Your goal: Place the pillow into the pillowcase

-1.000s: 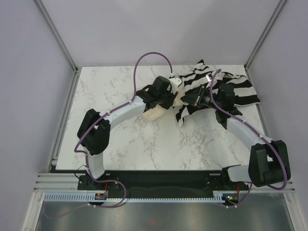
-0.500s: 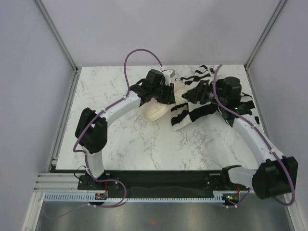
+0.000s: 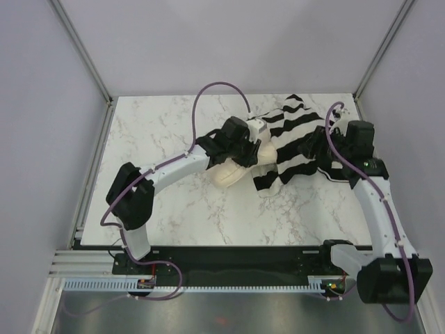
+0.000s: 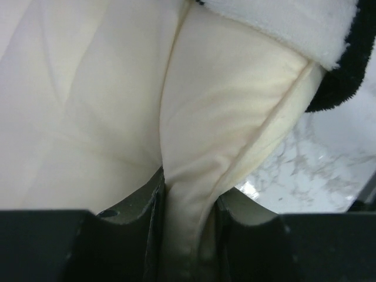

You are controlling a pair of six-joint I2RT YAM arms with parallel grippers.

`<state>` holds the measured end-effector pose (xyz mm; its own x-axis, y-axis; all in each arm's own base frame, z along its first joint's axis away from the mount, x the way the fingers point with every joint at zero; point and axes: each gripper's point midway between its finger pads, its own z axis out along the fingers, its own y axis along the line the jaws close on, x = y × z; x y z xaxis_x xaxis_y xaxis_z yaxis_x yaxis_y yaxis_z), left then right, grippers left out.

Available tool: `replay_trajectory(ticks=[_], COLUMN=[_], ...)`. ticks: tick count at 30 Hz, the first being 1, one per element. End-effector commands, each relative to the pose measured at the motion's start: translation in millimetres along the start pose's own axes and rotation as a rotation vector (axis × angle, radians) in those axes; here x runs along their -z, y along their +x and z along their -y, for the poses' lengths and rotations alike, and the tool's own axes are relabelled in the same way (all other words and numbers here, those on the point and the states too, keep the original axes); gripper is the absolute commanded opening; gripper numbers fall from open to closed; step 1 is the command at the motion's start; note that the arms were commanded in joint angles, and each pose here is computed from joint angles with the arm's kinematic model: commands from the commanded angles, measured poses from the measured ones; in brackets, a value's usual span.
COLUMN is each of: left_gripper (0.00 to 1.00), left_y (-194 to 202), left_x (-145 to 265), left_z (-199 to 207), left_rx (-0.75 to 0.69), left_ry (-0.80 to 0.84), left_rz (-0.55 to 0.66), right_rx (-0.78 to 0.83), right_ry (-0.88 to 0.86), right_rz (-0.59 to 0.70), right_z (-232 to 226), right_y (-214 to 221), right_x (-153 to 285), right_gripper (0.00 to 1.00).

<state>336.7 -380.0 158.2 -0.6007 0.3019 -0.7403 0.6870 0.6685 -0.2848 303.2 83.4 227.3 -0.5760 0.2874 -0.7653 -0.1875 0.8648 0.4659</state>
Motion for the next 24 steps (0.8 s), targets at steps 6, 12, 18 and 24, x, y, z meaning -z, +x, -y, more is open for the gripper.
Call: replay_trajectory(ticks=[6,12,18,24], left_gripper=[0.25,0.87,1.0,1.0], left_y=[101.6,33.9,29.1,58.2], left_x=[31.2,110.4,146.2,140.7], left_z=[10.4,14.6,-57.1,-107.1], left_rx=[-0.521,-0.161,0.025,0.155], left_ry=[0.083,0.232,0.038,-0.087], left_rz=[-0.175,0.005,0.029,-0.005], right_rx=[0.229,0.374,0.536,0.595], right_ry=[0.036,0.03,0.099,0.144], right_rz=[-0.08,-0.23,-0.269,-0.291], right_z=[21.6,-1.7,-36.1,-30.3], right_y=[-86.7,-60.9,-48.1,-40.2], right_x=[-29.2,-104.6,-179.4,-252.2], right_gripper=[0.7,0.73,0.83,0.83])
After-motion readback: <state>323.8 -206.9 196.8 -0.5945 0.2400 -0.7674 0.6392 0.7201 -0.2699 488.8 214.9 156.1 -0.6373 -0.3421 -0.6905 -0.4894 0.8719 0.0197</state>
